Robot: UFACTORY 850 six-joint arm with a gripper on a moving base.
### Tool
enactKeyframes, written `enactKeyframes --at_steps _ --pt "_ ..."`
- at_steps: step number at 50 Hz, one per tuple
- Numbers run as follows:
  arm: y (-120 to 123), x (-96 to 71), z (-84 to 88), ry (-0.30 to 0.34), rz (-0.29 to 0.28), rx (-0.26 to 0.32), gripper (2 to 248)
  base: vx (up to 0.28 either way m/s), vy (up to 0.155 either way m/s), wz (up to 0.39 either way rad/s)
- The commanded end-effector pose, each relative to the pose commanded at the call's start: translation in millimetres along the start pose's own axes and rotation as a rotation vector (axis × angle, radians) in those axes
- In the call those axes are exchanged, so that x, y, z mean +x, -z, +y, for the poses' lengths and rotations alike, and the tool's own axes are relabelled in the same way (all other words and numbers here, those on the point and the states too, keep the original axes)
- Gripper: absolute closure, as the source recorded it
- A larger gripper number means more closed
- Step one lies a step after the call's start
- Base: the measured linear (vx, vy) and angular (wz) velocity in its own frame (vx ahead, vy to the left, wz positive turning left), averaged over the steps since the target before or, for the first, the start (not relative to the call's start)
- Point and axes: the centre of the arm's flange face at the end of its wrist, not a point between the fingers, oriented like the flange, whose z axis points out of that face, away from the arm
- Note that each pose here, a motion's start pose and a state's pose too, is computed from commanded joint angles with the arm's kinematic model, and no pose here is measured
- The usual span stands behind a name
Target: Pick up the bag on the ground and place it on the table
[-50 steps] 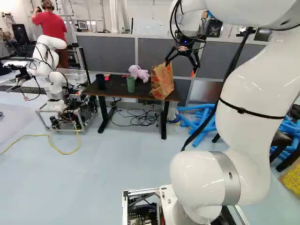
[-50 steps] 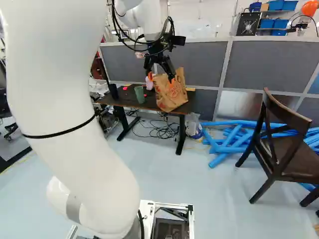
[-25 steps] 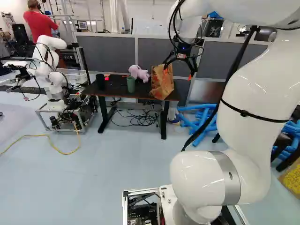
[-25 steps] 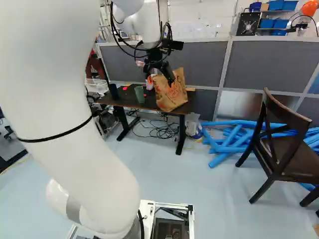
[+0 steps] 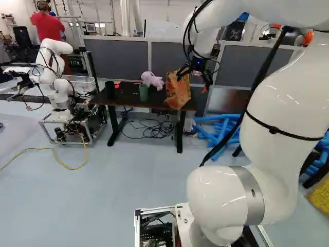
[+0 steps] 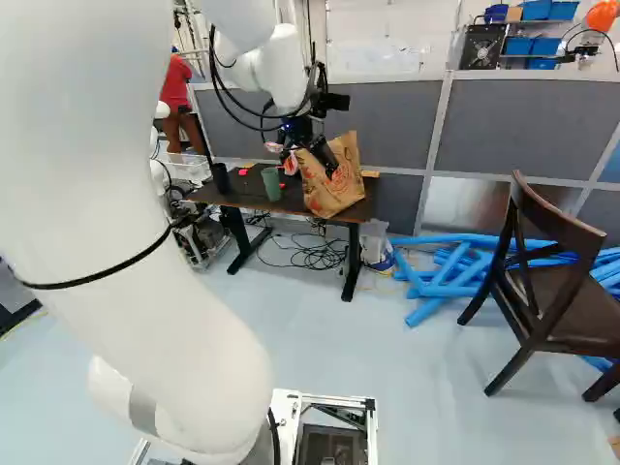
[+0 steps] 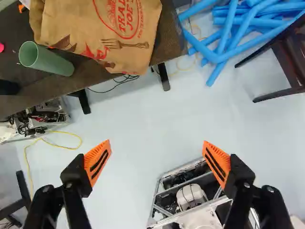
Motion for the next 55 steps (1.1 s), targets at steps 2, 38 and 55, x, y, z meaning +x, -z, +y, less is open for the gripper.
enactKeyframes --at_steps 2,38,55 --pt "-3 -3.1 0.2 0.007 0.011 0.005 3 0.000 0.000 0.000" --pt "-59 -77.4 9.5 0.147 0.247 0.104 3 0.000 0.000 0.000" --pt "-81 -120.8 18.4 0.214 0.371 0.146 3 0.000 0.000 0.000"
